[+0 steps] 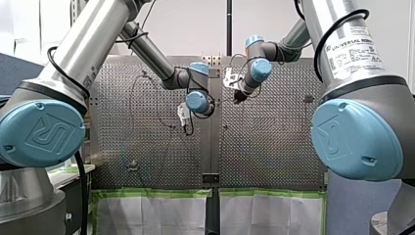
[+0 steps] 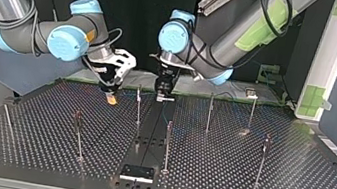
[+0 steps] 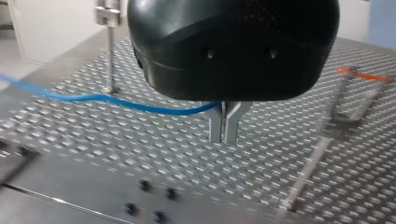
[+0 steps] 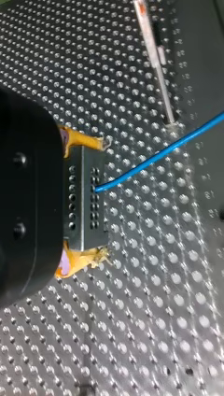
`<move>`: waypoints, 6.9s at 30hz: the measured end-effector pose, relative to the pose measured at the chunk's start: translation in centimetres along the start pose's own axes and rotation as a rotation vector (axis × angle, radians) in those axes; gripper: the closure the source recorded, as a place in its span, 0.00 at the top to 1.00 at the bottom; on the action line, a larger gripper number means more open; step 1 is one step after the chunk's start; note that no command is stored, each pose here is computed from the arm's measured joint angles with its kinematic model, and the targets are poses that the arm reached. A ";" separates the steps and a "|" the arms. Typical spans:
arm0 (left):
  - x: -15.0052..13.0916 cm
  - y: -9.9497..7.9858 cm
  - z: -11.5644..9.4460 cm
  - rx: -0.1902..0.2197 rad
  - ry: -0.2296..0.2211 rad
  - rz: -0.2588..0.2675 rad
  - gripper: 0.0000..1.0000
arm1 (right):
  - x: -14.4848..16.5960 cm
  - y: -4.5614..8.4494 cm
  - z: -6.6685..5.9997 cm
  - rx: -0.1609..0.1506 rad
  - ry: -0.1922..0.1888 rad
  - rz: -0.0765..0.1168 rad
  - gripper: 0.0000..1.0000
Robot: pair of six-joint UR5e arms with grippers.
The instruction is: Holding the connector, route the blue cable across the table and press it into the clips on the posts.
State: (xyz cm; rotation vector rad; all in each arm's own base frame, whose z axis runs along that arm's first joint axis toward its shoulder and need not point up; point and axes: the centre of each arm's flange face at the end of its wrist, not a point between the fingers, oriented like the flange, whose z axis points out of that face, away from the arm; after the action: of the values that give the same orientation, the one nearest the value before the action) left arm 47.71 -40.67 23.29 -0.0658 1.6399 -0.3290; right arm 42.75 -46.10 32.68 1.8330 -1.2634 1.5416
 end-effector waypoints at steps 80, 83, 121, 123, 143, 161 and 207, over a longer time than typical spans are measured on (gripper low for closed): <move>7.5 1.5 6.3 0.058 0.032 -0.029 0.13 | -11.4 13.2 4.6 0.033 0.022 0.122 0.00; 6.9 1.7 6.9 0.061 0.022 -0.033 0.16 | -11.2 13.7 5.0 0.031 0.027 0.122 0.00; 8.6 1.0 9.4 0.046 0.211 0.095 1.00 | -8.4 16.9 9.4 0.039 0.073 0.111 0.00; 8.6 0.8 9.1 0.039 0.223 0.103 1.00 | -8.4 16.9 9.4 0.038 0.072 0.110 0.00; 6.5 -2.4 2.8 0.024 0.221 0.135 1.00 | -8.5 16.9 9.3 0.036 0.063 0.110 0.00; 8.2 -7.4 -2.6 0.027 0.220 0.149 1.00 | -8.5 17.6 9.1 0.025 0.057 0.114 0.00; 11.4 -16.0 2.7 -0.018 0.073 0.029 1.00 | -8.8 22.2 7.3 -0.056 -0.046 0.106 0.00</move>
State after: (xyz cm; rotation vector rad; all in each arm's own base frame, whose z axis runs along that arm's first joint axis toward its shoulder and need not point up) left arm 46.73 -59.15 16.17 -0.0441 1.7146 -0.2972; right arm 28.23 -59.62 17.48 1.8023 -1.4310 1.5104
